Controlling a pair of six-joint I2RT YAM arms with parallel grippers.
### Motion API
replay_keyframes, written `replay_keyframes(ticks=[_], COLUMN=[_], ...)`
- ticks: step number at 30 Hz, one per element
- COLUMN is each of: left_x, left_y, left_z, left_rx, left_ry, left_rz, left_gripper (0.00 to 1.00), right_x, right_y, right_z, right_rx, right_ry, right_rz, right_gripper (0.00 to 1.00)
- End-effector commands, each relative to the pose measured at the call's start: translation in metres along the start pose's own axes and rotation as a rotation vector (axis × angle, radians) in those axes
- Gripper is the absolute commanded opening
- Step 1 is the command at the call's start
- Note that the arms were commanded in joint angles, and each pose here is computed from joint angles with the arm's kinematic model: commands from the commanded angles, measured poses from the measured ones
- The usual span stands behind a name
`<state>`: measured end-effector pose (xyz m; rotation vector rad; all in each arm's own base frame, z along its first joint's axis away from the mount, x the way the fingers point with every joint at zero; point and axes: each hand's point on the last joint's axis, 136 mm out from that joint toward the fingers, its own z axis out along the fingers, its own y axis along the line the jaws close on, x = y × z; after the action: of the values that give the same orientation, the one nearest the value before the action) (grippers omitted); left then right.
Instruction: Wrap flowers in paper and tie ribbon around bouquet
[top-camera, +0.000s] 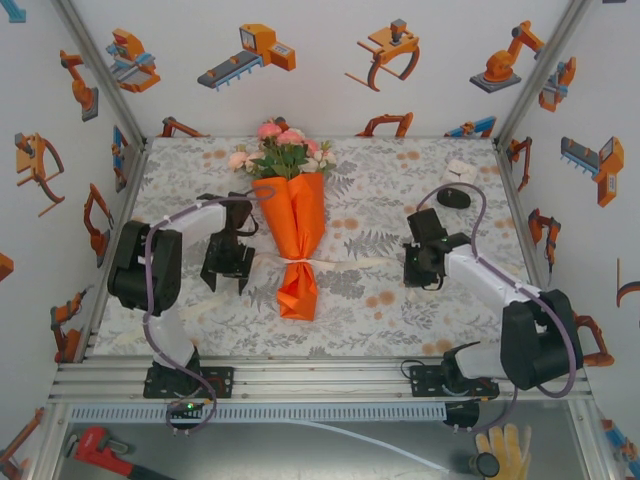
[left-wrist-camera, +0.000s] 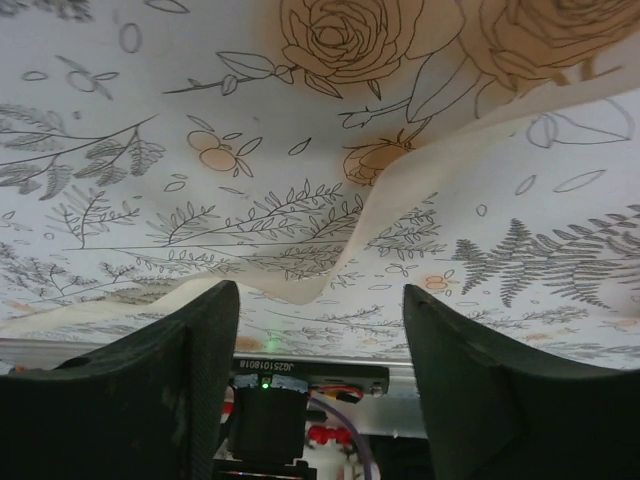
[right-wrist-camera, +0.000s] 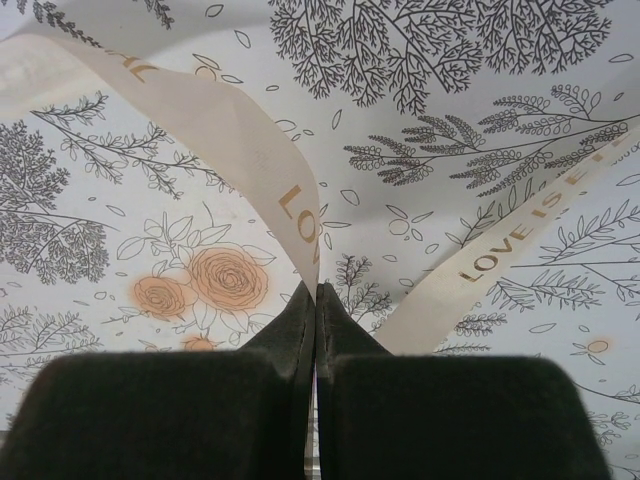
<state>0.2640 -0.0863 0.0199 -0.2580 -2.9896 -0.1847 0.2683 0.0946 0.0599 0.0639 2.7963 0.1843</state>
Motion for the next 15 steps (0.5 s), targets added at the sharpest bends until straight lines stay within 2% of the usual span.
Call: replay_keyframes(ticks=[1,7,8,9,13,15], left_x=[0.01,0.017,0.017,0.016,0.007,0.0], left_y=[0.002,0.003,0.004,0.006,0.019,0.013], left_z=[-0.004,0.0,-0.001,-0.006,-0.032,-0.052], left_rx=[-0.002,0.004,0.0,-0.011,-0.049,0.013], left_ry=[0.054,0.074,0.066,0.045,-0.088,-0.182], left_rz=[-0.012,-0.018,-0.023,-0.022,-0.038,-0.048], left_gripper=[0.5,0.23,0.15,0.01,0.0,0.0], right_x=[-0.008,-0.015,-0.017,-0.02,-0.026,-0.029], right_y=[0.001,0.0,-0.002,-0.004,-0.003,0.001], right_z=[-0.011,-0.018,-0.019,-0.021,-0.025,-0.024], right_rx=[0.006,0.013,0.025,0.036,0.024,0.003], right_ry=[-0.036,-0.07,-0.08,-0.095,-0.145,-0.161], right_rz=[-0.011,-0.012,-0.01,-0.006,-0.011,-0.022], right_gripper=[0.0,0.0,0.0,0.0,0.0,0.33])
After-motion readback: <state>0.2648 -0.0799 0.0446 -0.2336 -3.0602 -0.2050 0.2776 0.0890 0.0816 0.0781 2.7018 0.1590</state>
